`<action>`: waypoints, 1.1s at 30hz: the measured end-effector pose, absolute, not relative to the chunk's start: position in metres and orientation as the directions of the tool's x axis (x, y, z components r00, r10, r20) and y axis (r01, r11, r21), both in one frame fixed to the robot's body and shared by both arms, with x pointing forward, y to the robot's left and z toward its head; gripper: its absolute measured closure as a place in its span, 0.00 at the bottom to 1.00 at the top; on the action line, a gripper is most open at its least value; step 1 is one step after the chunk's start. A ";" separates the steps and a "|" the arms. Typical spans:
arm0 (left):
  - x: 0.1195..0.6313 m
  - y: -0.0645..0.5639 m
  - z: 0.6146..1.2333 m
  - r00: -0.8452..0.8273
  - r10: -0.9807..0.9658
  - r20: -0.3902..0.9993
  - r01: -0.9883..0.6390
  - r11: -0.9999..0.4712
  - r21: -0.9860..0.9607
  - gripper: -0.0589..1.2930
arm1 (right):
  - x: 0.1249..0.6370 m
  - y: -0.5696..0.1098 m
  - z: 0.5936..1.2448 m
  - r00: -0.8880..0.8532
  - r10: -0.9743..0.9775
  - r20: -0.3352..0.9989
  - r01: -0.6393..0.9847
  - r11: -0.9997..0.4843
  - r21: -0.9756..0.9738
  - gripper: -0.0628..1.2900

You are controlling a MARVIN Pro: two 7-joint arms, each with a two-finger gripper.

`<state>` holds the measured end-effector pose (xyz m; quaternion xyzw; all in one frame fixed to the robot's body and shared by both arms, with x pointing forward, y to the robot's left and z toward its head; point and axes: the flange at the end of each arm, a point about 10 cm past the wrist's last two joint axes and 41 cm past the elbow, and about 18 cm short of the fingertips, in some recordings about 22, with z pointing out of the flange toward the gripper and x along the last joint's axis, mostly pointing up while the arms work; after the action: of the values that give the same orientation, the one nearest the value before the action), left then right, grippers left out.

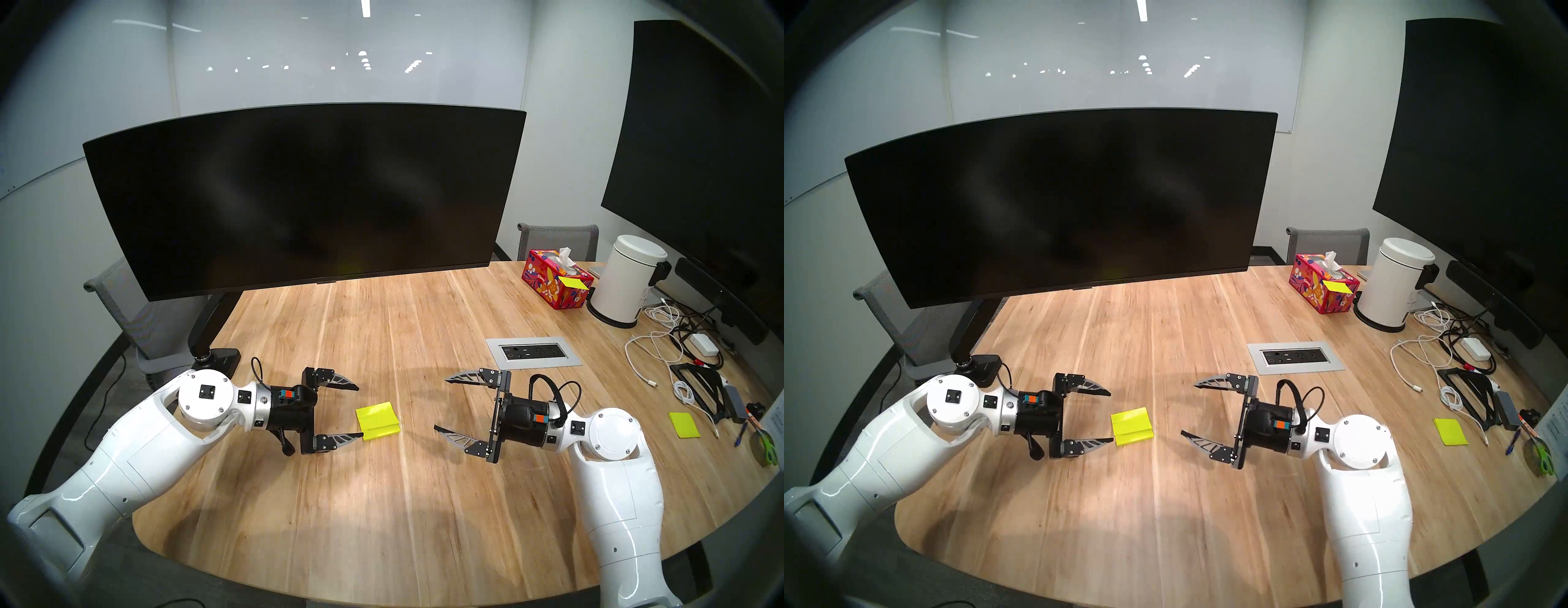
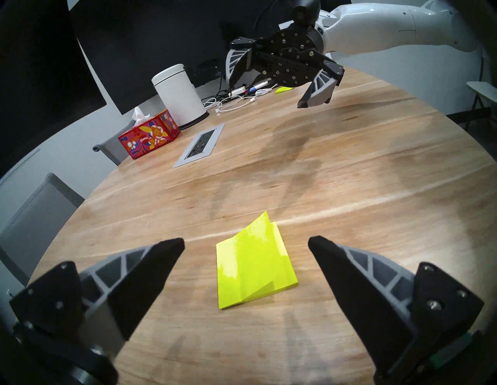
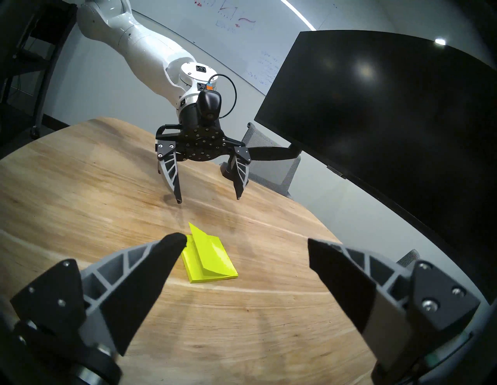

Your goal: Peel one sticky note off the pad and stick it onto the monitor, then press it flat

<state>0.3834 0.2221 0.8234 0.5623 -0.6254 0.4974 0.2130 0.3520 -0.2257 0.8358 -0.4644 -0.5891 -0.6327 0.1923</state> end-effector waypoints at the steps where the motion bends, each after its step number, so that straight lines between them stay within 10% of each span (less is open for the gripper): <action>1: 0.383 0.221 0.822 -0.277 -0.493 0.824 -0.916 -0.124 -0.382 0.02 | 0.351 -0.226 0.836 -0.494 0.303 0.815 0.791 -0.233 0.566 0.03; 33: 0.402 0.207 0.805 -0.244 -0.608 0.756 -0.903 -0.142 -0.406 0.02 | 0.339 -0.234 0.838 -0.490 0.287 0.823 0.796 -0.239 0.557 0.03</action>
<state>0.4021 0.2073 0.8047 0.5941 -0.6356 0.4671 0.1578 0.3393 -0.2344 0.8380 -0.4636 -0.5836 -0.6360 0.2001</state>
